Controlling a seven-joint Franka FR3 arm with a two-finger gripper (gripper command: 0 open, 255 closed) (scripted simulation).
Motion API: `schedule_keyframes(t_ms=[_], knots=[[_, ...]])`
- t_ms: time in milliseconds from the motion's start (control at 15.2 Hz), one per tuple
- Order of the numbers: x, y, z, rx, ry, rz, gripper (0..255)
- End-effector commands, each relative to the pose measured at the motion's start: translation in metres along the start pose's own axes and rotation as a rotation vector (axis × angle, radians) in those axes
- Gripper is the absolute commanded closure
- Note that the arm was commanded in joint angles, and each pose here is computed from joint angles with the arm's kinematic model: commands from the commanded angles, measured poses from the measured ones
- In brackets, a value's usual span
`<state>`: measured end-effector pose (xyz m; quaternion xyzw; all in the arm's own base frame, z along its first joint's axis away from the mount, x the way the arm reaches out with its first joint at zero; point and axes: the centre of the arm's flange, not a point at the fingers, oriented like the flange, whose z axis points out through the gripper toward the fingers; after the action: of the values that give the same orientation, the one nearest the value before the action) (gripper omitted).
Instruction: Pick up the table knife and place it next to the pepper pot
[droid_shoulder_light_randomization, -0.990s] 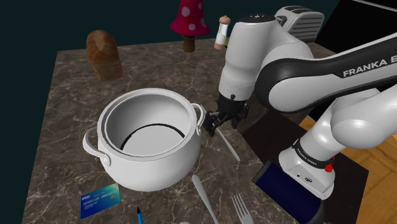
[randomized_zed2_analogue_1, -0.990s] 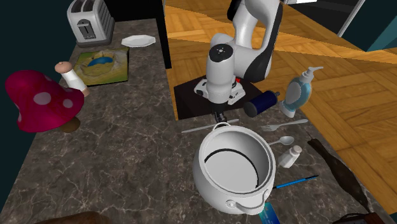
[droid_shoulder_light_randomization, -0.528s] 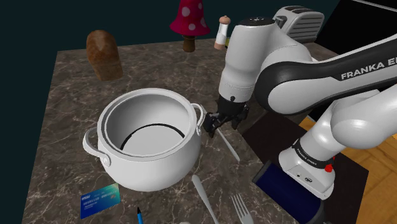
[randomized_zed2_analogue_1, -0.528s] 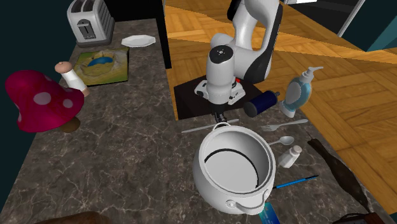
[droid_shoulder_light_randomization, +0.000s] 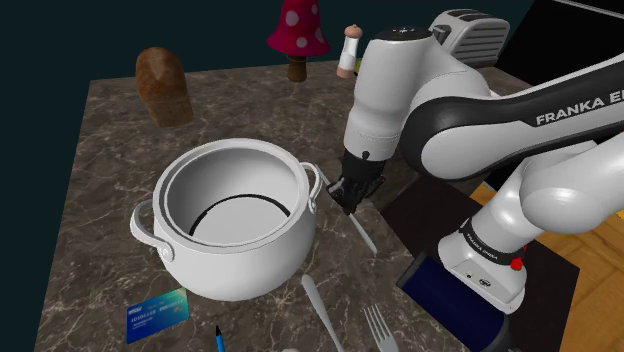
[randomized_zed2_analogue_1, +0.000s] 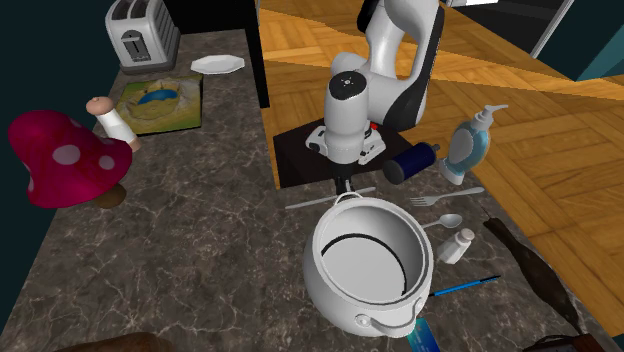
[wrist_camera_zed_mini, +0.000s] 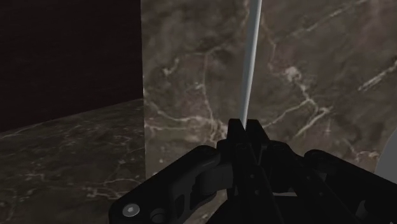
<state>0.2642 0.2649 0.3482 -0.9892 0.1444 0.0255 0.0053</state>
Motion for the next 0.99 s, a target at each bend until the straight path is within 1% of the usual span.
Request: schedule_keyframes(t_ms=[0, 66, 924], knots=[[0.000, 0.000, 0.000, 0.000, 0.000, 0.000, 255], [0.000, 0.000, 0.000, 0.000, 0.000, 0.000, 255], [-0.004, 0.000, -0.068, 0.000, 0.000, 0.000, 255]])
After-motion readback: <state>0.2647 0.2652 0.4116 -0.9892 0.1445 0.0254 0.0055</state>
